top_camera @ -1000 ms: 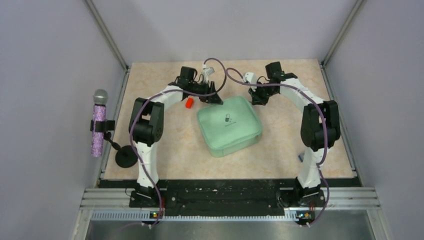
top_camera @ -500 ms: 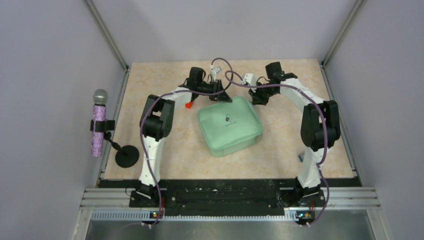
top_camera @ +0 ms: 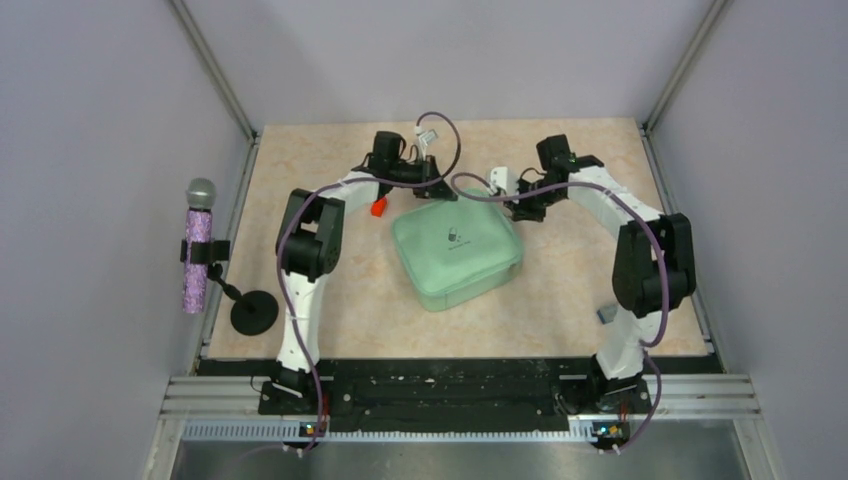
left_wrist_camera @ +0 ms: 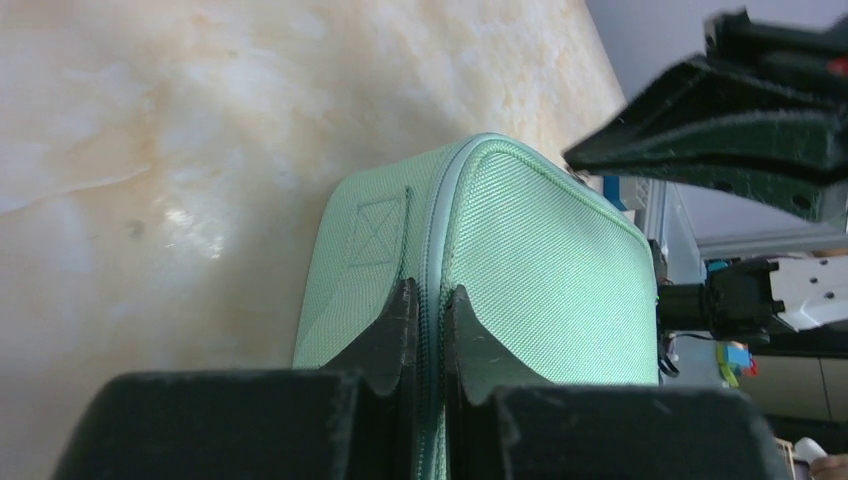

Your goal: Organize the medicine kit

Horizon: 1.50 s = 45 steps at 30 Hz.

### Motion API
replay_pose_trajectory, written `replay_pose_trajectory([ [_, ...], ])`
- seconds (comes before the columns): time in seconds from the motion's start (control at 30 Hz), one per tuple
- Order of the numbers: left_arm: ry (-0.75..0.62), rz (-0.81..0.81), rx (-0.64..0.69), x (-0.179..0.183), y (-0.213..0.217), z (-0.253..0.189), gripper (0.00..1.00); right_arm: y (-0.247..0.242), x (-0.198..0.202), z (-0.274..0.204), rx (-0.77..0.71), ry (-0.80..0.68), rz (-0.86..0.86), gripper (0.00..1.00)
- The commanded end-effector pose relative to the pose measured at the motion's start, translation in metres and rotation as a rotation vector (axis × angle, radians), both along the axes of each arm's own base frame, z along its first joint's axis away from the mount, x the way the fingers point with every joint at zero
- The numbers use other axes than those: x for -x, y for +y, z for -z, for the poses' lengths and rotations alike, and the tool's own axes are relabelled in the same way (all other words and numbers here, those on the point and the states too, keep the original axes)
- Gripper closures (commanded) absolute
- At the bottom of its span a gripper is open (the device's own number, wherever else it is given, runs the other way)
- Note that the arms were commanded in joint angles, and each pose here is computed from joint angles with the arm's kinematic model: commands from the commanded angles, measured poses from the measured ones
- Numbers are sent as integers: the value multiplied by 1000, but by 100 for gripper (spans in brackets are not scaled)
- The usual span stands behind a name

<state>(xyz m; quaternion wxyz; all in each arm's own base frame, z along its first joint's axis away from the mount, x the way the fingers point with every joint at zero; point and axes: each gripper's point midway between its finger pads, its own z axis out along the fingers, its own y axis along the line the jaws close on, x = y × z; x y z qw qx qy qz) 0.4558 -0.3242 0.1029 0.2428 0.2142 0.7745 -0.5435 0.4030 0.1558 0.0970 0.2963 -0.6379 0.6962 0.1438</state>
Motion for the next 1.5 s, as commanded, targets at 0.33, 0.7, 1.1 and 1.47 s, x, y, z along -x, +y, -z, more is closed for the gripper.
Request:
replay_pose_trajectory([
  [0.33,-42,-631,-205,-92,109,-35,100,-24,103,11,40,185,-47,100],
  [0.7,13,-723,-242,-84,80,-26,100,22,137,8,-120,399,79,100],
  [1.1,-239,-532,-233,-85,56,-87,57,-7,67,-92,-336,282,438,43],
  [1.47,-568,-565,-299,-88,134,-224,1,-78,-48,-210,-505,-151,1119,1],
])
